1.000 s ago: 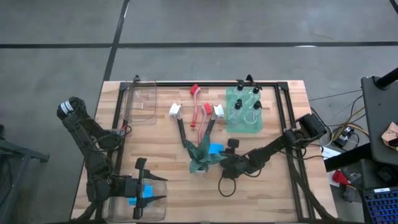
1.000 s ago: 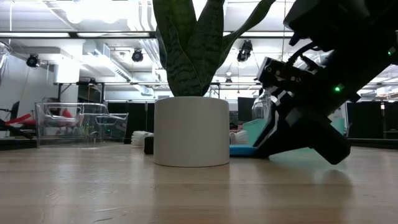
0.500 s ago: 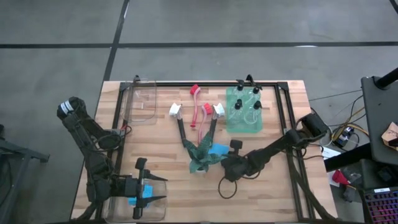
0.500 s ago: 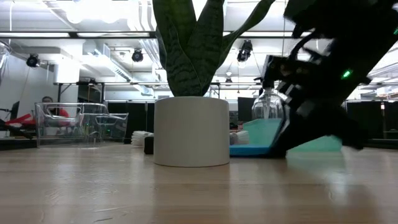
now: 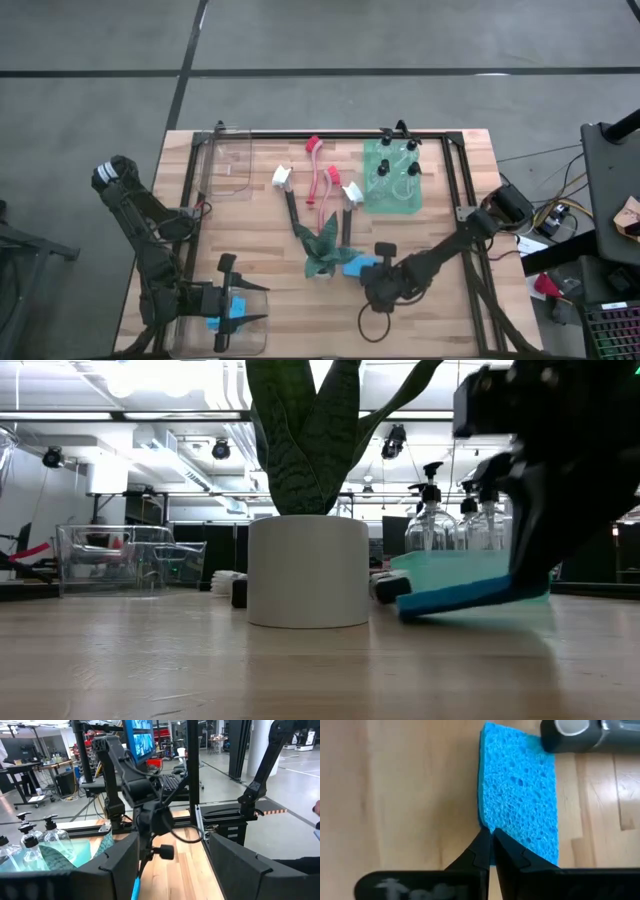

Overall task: Pick & Place Kitchen Sink Supplies
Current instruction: Put the blue sponge into the bottom transparent bin

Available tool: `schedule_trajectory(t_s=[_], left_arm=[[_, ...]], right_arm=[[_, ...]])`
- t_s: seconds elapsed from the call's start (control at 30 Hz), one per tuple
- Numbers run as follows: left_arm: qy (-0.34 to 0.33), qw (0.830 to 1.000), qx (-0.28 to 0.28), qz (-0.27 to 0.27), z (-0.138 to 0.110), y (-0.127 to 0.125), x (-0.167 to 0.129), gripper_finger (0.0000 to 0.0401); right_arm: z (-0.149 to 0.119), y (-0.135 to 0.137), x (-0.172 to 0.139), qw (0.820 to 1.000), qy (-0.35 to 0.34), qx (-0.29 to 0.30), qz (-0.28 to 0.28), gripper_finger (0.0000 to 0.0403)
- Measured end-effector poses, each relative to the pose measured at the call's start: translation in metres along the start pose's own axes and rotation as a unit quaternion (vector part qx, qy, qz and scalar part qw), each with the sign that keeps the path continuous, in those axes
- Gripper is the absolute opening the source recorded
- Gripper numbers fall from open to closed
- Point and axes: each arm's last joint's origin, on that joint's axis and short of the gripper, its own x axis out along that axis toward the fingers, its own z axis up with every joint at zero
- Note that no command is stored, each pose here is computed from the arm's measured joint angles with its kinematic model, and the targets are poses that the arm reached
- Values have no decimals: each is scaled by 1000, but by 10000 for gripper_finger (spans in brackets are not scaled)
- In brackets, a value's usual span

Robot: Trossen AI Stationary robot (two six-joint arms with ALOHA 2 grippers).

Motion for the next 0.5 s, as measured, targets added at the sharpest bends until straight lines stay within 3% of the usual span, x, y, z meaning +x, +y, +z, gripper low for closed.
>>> schedule_trajectory(t_s=[0.2, 0.5], left_arm=[[2, 1000, 6, 0, -1, 0, 0, 234], [11, 1000, 21, 1, -3, 0, 0, 234]], right_arm=[[4, 16, -25, 1000, 7, 9, 3, 11], [12, 45, -61, 997, -6, 10, 82, 11]])
